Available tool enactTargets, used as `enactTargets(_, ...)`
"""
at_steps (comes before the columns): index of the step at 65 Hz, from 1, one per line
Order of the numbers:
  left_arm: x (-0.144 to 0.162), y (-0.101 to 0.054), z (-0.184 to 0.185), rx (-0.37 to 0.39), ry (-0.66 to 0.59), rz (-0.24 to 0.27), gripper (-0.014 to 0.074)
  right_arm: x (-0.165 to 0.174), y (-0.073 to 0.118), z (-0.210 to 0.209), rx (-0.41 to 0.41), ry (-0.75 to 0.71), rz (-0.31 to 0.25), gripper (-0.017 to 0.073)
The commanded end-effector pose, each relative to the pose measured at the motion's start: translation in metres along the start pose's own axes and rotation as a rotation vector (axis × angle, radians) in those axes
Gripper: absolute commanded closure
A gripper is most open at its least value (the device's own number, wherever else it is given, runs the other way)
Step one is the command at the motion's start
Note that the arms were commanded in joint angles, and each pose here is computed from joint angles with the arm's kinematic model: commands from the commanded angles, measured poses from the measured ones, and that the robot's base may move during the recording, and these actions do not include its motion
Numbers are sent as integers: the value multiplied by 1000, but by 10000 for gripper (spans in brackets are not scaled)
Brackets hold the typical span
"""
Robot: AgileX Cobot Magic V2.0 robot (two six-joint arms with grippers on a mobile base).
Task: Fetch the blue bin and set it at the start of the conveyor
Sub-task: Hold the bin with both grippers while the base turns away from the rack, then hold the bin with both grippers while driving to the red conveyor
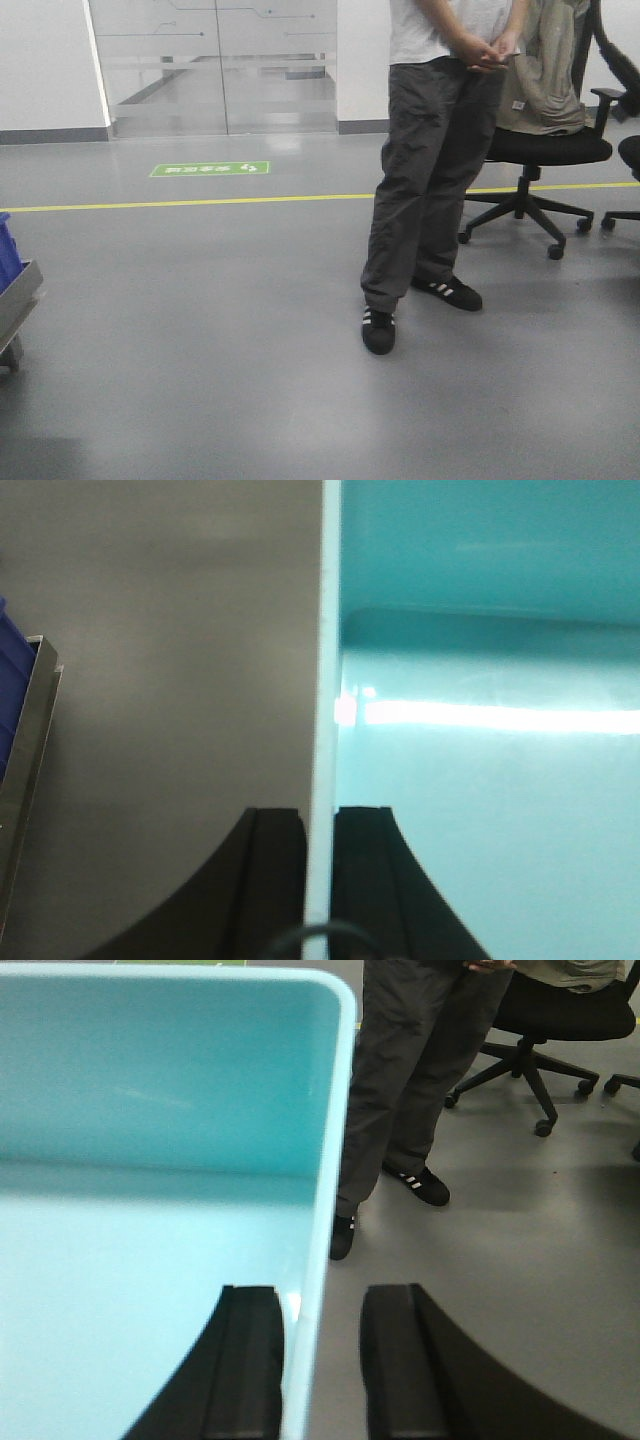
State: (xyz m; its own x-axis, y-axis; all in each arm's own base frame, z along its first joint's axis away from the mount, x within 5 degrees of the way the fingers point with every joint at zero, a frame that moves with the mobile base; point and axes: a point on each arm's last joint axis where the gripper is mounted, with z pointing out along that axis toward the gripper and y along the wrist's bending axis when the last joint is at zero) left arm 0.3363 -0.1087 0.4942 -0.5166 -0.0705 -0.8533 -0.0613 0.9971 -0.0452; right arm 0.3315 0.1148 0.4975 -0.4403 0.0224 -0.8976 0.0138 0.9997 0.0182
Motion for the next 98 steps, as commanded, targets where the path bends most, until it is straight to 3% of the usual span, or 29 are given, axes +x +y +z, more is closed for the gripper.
enactTargets(1, -2, -9, -6, 67, -25, -23, 704, -9, 5, -6, -61, -83, 56, 720)
enactTargets(98, -2, -8, -6, 53, -32, -15, 704, -7, 4, -6, -52, -66, 56, 720)
